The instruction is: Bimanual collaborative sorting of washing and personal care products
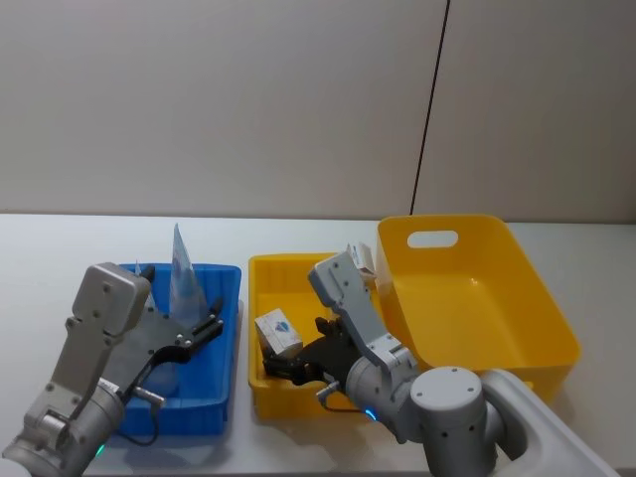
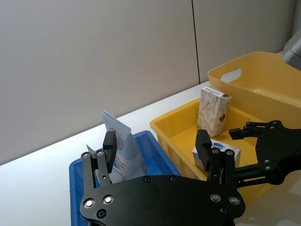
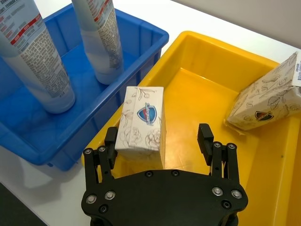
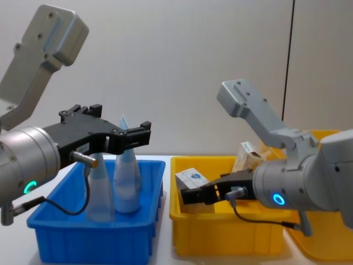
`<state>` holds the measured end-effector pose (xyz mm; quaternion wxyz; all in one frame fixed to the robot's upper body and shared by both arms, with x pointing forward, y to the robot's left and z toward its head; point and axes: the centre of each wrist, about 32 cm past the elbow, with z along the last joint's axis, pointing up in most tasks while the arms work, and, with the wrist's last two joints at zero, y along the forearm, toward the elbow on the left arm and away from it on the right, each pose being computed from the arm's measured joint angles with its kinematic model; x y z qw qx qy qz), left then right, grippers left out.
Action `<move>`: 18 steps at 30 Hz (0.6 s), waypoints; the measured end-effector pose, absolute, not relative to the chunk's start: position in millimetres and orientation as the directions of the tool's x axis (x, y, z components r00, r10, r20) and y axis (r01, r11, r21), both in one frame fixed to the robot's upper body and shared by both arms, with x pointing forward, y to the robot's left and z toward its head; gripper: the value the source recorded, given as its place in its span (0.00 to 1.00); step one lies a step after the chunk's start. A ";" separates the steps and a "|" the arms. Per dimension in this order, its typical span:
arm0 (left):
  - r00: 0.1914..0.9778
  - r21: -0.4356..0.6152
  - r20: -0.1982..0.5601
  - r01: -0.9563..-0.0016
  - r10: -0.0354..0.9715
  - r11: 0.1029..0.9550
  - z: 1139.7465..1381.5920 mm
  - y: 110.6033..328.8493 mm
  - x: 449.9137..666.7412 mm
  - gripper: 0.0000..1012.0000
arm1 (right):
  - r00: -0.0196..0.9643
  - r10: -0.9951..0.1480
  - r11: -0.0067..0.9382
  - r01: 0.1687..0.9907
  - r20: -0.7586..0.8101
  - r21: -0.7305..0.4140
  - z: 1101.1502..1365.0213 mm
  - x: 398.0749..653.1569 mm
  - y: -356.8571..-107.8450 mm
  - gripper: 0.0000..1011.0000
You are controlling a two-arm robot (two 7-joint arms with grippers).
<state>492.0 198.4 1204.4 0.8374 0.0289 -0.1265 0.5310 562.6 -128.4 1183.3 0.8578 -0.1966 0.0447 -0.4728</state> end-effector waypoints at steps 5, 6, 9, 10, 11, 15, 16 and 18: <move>0.404 -0.086 0.243 -0.897 0.882 0.434 1204.4 198.4 492.0 0.99 | 0.548 -0.831 0.479 0.793 0.097 -0.375 1181.4 566.4 -129.3 0.99; 0.404 -0.086 0.242 -0.897 0.882 0.434 1204.4 198.4 492.0 0.99 | 0.548 -0.831 0.480 0.793 0.096 -0.374 1181.1 566.9 -129.5 0.99; 0.404 -0.086 0.242 -0.897 0.882 0.434 1204.4 198.4 492.0 0.99 | 0.548 -0.832 0.482 0.793 0.091 -0.373 1180.1 568.3 -129.7 0.99; 0.404 -0.086 0.242 -0.897 0.882 0.434 1204.4 198.4 492.0 0.99 | 0.548 -0.832 0.482 0.793 0.090 -0.372 1180.0 568.6 -129.9 0.99; 0.404 -0.086 0.243 -0.897 0.882 0.434 1204.4 198.4 492.0 0.99 | 0.548 -0.832 0.483 0.793 0.089 -0.371 1179.8 569.2 -130.0 0.99; 0.404 -0.086 0.242 -0.897 0.882 0.434 1204.4 198.4 492.0 0.99 | 0.548 -0.832 0.484 0.793 0.086 -0.369 1179.2 570.3 -130.3 0.93; 0.404 -0.086 0.242 -0.897 0.882 0.434 1204.4 198.4 492.0 0.99 | 0.548 -0.832 0.484 0.793 0.085 -0.369 1179.1 570.5 -130.3 0.92; 0.404 -0.086 0.242 -0.897 0.882 0.434 1204.4 198.4 492.0 0.99 | 0.548 -0.832 0.485 0.793 0.084 -0.369 1178.7 570.9 -130.3 0.86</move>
